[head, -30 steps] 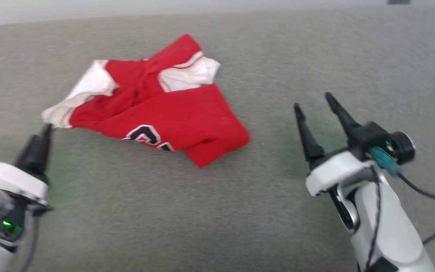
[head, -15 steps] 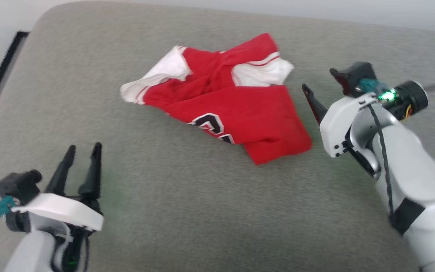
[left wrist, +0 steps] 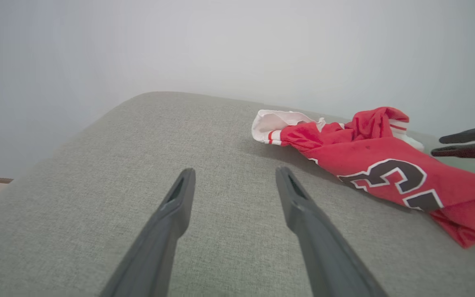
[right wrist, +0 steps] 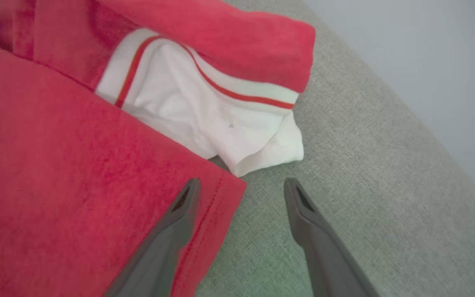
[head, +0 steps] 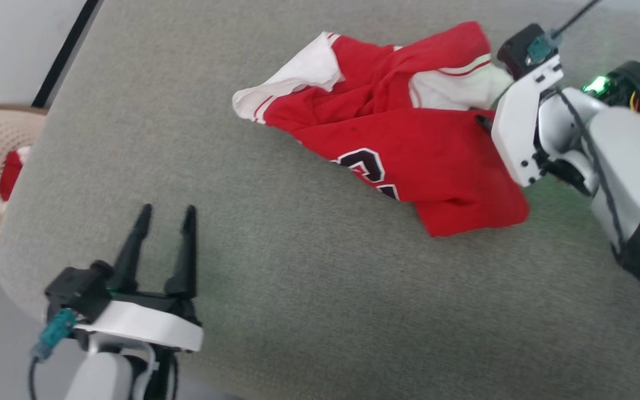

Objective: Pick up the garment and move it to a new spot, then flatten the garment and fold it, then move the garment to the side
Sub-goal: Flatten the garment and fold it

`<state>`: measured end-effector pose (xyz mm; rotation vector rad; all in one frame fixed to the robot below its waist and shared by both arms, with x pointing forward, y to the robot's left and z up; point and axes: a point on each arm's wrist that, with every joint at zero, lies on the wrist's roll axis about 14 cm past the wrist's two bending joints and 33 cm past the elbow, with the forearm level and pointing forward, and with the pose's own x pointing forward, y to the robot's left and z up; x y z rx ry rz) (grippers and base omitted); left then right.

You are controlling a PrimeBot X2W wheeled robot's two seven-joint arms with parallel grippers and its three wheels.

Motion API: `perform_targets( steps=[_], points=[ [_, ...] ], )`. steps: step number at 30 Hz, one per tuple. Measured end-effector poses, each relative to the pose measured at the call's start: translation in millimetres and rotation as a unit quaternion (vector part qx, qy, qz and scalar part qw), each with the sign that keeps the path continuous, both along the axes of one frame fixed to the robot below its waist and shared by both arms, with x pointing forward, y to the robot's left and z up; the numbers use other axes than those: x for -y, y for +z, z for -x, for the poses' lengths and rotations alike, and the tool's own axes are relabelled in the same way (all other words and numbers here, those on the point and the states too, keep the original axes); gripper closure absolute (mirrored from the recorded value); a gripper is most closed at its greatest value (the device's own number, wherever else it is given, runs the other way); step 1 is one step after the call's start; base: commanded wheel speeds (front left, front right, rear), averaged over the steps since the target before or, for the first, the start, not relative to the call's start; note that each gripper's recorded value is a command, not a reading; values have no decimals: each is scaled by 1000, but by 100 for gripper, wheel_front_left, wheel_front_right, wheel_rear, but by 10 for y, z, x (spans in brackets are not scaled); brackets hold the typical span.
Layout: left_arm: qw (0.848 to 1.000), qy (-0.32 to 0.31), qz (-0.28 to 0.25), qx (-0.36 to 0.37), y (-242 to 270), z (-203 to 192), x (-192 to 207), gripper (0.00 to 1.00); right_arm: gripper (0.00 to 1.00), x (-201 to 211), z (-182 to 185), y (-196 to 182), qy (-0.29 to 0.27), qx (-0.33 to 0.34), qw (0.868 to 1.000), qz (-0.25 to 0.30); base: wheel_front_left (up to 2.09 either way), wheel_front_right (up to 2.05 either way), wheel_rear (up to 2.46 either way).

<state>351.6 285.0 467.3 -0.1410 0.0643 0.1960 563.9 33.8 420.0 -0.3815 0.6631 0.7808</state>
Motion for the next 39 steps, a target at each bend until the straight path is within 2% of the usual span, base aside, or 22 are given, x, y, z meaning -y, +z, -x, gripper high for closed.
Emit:
perform_targets(
  steps=[14, 15, 16, 17, 18, 22, 27, 31, 39],
  points=[
    [999, 11, 33, -24, -204, -52, 100, 0, 0, -169, -202, -338, 27, -74, 994, 79, 0, 0, 0],
    [999, 14, 35, -26, -217, -51, 87, 0, 15, -173, -214, -363, 29, -76, 993, 87, 0, 0, 0],
    [999, 17, 37, -29, -236, -49, 77, 0, 52, -186, -217, -388, 31, -78, 992, 91, 0, 0, 0],
    [999, 18, 39, -31, -252, -49, 74, 0, 78, -200, -216, -409, 33, -81, 992, 93, 0, 0, 0],
    [998, 20, 42, -31, -262, -51, 73, 0, 100, -220, -214, -420, 36, -81, 992, 93, 0, 0, 0],
    [998, 17, 46, -32, -279, -74, 89, 0, 100, -198, -292, -374, 27, -66, 994, 79, 0, 0, 0],
    [999, 10, 39, -21, -200, -91, 81, 0, 100, 12, -478, -147, -17, -23, 999, 41, 0, 0, 0],
    [999, 3, 34, -9, -127, -89, 89, 0, 100, 154, -389, -45, -31, -5, 999, 17, 0, 0, 0],
    [999, -36, 30, 5, -63, -127, 274, 0, 100, 996, -109, 107, -99, 13, 995, -10, 0, 0, 0]
  ],
)
